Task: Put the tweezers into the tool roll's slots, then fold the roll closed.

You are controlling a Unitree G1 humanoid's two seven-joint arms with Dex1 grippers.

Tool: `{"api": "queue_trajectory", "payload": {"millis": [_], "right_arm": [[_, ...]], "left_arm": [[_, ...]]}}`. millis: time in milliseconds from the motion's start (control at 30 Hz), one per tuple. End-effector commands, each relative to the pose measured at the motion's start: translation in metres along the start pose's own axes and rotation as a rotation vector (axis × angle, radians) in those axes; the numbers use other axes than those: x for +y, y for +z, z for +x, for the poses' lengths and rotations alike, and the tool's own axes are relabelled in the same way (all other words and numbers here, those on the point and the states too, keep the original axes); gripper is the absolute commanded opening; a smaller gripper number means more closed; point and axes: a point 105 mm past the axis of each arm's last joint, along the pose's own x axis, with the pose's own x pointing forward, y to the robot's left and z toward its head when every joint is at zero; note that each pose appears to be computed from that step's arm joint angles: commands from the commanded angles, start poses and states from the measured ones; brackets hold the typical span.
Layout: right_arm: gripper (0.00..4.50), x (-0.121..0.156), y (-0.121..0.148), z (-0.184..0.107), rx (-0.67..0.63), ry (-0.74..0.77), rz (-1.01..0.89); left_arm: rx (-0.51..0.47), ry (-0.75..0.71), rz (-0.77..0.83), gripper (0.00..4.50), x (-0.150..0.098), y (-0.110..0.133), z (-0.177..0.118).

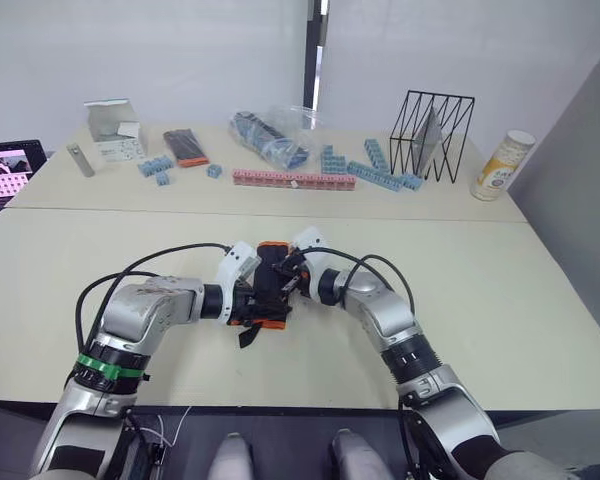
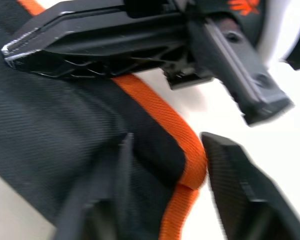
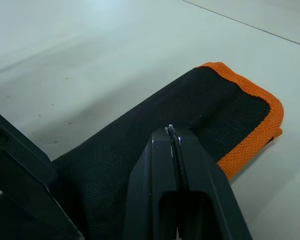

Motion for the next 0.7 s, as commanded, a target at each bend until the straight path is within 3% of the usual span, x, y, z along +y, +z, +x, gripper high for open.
{"api": "queue_trajectory", "payload": {"millis": [33, 367, 400, 500, 700], "right_arm": [[0.0, -0.003, -0.002, -0.001, 0.0, -0.006, 0.002], [0.0, 0.002, -0.001, 0.002, -0.004, 0.01, 0.004], [0.0, 0.003, -0.001, 0.002, -0.003, 0.01, 0.003], [0.0, 0.003, -0.001, 0.002, -0.002, 0.011, 0.002], [0.0, 0.005, -0.002, 0.001, 0.002, 0.01, 0.002]], "left_arm": [[-0.014, 0.008, 0.033, 3.8, 0.006, -0.004, -0.019], [-0.236, -0.102, 0.24, 3.8, 0.015, 0.017, -0.03], [-0.258, -0.135, 0.237, 3.26, 0.013, 0.02, -0.029], [-0.304, -0.204, 0.216, 2.33, 0.009, 0.028, -0.029], [-0.294, -0.248, 0.188, 0.34, 0.014, 0.032, -0.024]]}}
